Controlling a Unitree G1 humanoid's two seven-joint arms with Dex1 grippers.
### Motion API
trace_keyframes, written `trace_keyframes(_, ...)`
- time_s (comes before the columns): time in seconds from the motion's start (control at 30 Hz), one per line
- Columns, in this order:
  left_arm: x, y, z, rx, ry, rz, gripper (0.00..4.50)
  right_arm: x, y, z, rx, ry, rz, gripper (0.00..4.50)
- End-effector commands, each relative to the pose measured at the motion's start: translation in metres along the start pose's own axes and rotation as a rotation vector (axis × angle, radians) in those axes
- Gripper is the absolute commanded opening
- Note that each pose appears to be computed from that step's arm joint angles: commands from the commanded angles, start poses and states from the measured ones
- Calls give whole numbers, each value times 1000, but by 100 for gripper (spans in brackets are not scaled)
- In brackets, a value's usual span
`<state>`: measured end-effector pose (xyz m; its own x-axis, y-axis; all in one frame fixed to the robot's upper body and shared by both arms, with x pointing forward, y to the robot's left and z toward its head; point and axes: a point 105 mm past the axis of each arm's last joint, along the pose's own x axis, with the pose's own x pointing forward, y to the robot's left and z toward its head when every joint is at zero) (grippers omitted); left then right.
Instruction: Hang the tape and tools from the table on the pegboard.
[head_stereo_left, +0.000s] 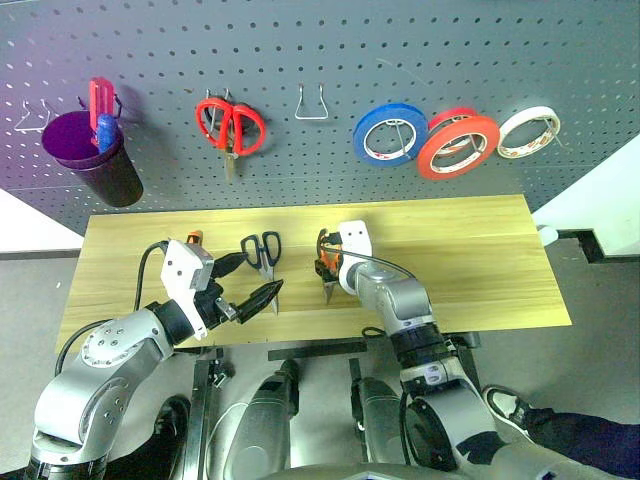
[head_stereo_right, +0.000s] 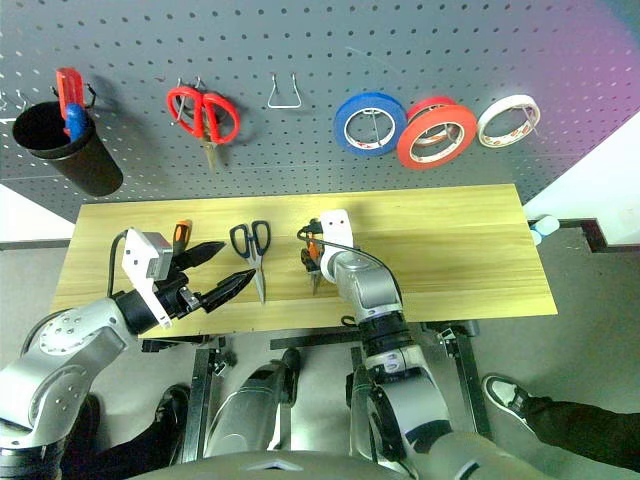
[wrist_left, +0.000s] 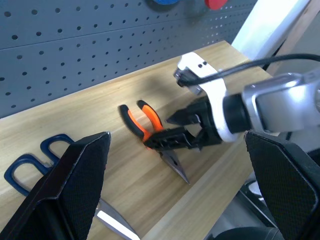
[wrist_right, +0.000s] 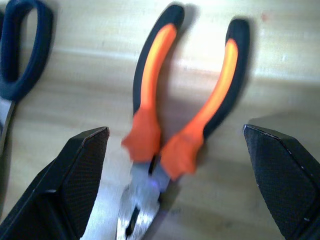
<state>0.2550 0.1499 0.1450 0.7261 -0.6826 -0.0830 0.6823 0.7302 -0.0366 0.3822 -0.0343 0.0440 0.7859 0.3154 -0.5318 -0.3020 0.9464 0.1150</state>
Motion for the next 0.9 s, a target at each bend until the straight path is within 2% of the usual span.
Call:
trace_keyframes(0.03,-3,-5,8,30,-23,-10,450,4,12,7,12,-18,27,449)
trace_keyframes(0.53,-3,-7,8,28,-27,-7,450,7,31,-4,-29,19,63,449)
trace_keyframes(0.63,-4,-7,8,28,-27,-3,450,8,30,-10,-29,36,53,387)
trace_keyframes(0.8,-5,-8,8,25,-26,2,450,8,27,-10,-36,37,47,221)
trace_keyframes(0.83,-5,-8,8,26,-27,3,450,8,26,-10,-39,38,45,205)
trace_keyframes(0.9,-5,-8,8,26,-28,3,450,8,26,-12,-46,42,44,205)
